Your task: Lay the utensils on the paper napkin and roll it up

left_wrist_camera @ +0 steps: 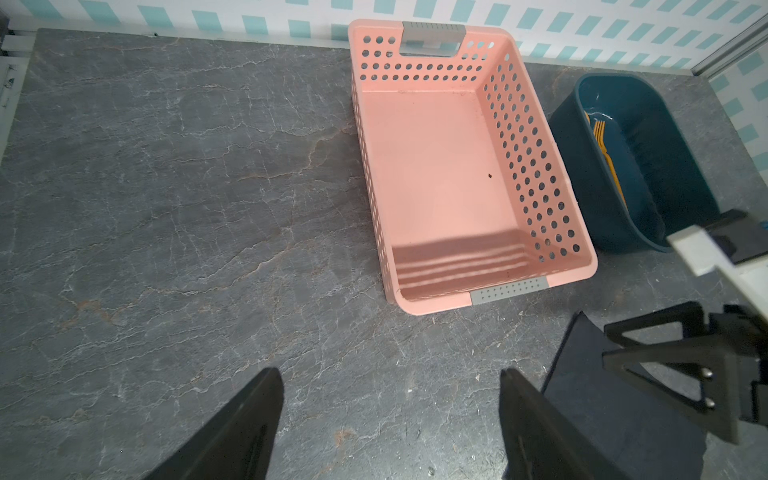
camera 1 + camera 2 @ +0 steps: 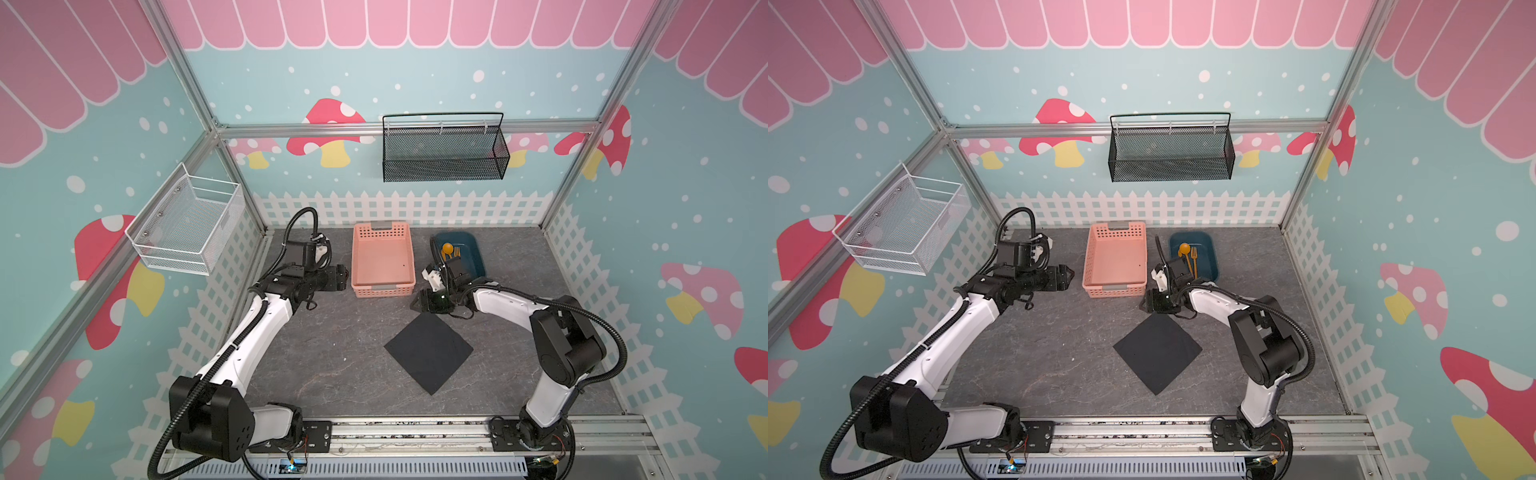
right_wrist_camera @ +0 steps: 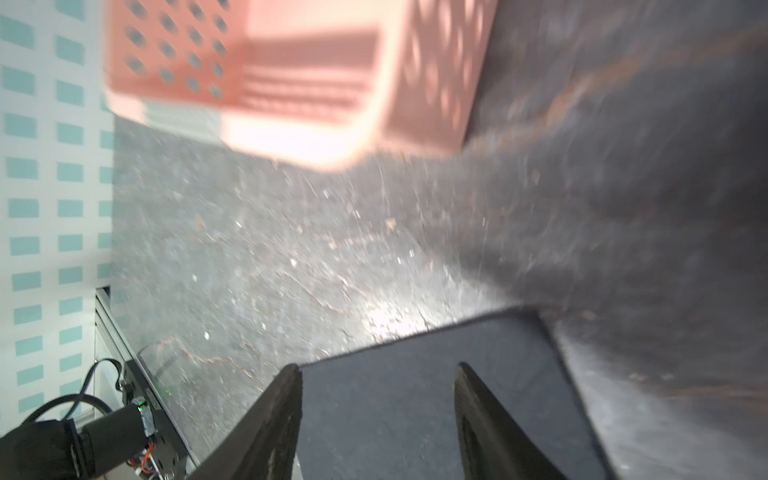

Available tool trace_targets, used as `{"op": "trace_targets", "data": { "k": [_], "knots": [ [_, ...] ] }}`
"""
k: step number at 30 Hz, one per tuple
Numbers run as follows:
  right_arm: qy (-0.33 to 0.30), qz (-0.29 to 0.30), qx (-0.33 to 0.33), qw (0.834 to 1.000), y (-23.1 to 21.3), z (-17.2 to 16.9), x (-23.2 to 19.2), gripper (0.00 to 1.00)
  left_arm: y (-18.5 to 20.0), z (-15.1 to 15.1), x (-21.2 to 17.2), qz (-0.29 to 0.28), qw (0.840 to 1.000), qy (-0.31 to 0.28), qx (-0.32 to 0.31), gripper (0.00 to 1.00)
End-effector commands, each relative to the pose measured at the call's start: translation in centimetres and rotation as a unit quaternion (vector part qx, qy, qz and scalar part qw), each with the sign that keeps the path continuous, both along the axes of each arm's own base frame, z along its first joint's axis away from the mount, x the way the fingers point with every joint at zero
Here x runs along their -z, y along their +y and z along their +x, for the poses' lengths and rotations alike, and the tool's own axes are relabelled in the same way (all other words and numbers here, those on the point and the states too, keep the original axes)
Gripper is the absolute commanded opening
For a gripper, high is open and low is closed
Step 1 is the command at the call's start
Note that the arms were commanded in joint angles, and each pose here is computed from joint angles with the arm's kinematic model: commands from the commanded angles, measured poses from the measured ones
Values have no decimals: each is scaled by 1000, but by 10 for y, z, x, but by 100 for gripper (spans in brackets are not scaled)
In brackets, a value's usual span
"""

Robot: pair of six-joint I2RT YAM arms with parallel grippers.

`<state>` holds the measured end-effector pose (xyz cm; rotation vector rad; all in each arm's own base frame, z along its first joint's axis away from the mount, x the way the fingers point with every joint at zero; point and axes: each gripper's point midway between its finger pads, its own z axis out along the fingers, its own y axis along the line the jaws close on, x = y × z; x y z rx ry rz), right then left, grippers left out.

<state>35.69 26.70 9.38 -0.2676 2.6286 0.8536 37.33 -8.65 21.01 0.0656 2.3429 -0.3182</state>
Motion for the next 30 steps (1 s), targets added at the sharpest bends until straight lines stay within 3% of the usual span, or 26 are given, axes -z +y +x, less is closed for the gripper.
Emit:
{"op": "trace_targets", "data": {
  "k": [1,9,11,23,30],
  "knots": [
    [-44,-31,12,998,-18,21,-31,60,1,-1,-1,-3,1000,-3,-1,84],
    [-76,-122,64,988,-68,83,-40,54,1,-3,-4,-6,1000,-6,0,83],
    [-81,-138,74,984,-80,98,-41,48,1,-4,-4,-6,1000,-6,-1,83],
    [-73,-241,108,962,-131,167,3,29,9,-20,-11,13,1000,0,-7,84],
    [-73,-264,105,956,-139,192,24,22,15,-26,9,33,999,13,-9,83]
  ]
}}
